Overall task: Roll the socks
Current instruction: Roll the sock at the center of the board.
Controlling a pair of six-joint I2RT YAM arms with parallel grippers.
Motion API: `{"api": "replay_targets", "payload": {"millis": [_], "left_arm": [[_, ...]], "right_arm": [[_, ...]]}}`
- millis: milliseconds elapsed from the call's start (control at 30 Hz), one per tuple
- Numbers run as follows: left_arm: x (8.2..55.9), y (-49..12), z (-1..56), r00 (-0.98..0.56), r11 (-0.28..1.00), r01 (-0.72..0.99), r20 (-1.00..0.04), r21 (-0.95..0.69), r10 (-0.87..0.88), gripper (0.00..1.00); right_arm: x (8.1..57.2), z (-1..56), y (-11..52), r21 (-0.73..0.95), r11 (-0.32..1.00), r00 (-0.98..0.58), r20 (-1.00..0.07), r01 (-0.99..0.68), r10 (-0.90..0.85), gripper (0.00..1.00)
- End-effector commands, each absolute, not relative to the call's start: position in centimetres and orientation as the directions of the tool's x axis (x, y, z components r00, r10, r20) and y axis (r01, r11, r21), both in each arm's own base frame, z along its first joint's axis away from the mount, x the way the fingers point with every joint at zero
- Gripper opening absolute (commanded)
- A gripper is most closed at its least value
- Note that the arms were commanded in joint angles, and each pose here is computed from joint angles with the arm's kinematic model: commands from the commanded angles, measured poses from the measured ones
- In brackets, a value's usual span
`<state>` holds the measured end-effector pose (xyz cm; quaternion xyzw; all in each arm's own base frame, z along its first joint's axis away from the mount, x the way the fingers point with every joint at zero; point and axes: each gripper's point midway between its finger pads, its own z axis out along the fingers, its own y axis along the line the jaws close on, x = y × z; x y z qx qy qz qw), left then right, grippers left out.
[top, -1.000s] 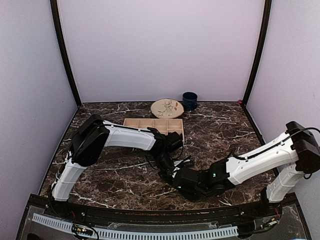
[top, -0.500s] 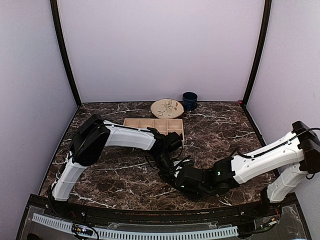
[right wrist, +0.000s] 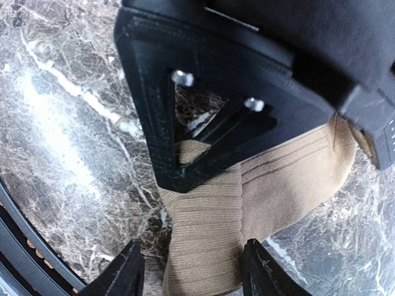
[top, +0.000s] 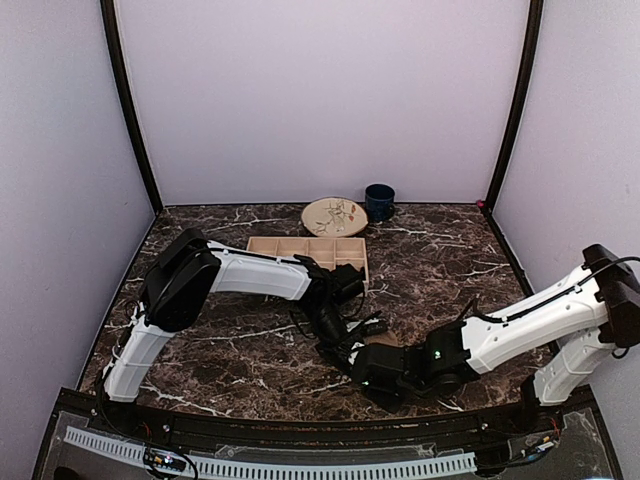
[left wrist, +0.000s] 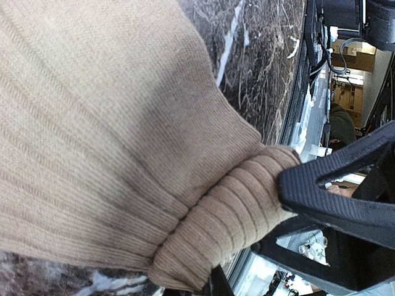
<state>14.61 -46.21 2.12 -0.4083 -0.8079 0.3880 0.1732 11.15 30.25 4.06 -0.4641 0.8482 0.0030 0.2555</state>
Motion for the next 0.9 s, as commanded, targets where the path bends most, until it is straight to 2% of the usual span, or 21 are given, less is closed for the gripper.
{"api": "replay_targets", "payload": {"millis": [0, 267, 433, 567, 733, 867], "left_arm": [[14.4, -43.6, -1.3, -0.610, 0.476, 0.515, 0.086, -0.713, 0.788, 0.03], [14.2, -43.6, -1.3, -0.609, 0.473, 0.507, 0.089, -0.721, 0.788, 0.03], [14.1, -43.5, -1.2, -0.608, 0.473, 0.502, 0.094, -0.724, 0.788, 0.03], [14.1, -43.5, -1.1, -0.609, 0.473, 0.501, 0.094, -0.724, 0.788, 0.03], [14.0, -43.4, -1.1, -0.609, 0.478, 0.501, 0.098, -0.722, 0.787, 0.07], [14.2, -43.3, -1.1, -0.618, 0.487, 0.507, 0.094, -0.711, 0.781, 0.15]], "right_arm": [[10.8, 2.9, 29.5, -0.240, 0.572, -0.453, -0.408, -0.784, -0.793, 0.52], [11.6, 1.9, 29.6, -0.267, 0.567, -0.451, -0.389, -0.779, -0.803, 0.50], [11.5, 1.6, 29.8, -0.244, 0.556, -0.448, -0.383, -0.794, -0.808, 0.39], [11.5, 1.3, 29.8, -0.228, 0.552, -0.453, -0.370, -0.802, -0.811, 0.22], [10.9, 0.8, 30.0, -0.169, 0.550, -0.469, -0.359, -0.818, -0.807, 0.15], [10.1, 0.6, 30.5, -0.094, 0.548, -0.485, -0.360, -0.831, -0.797, 0.08]]}}
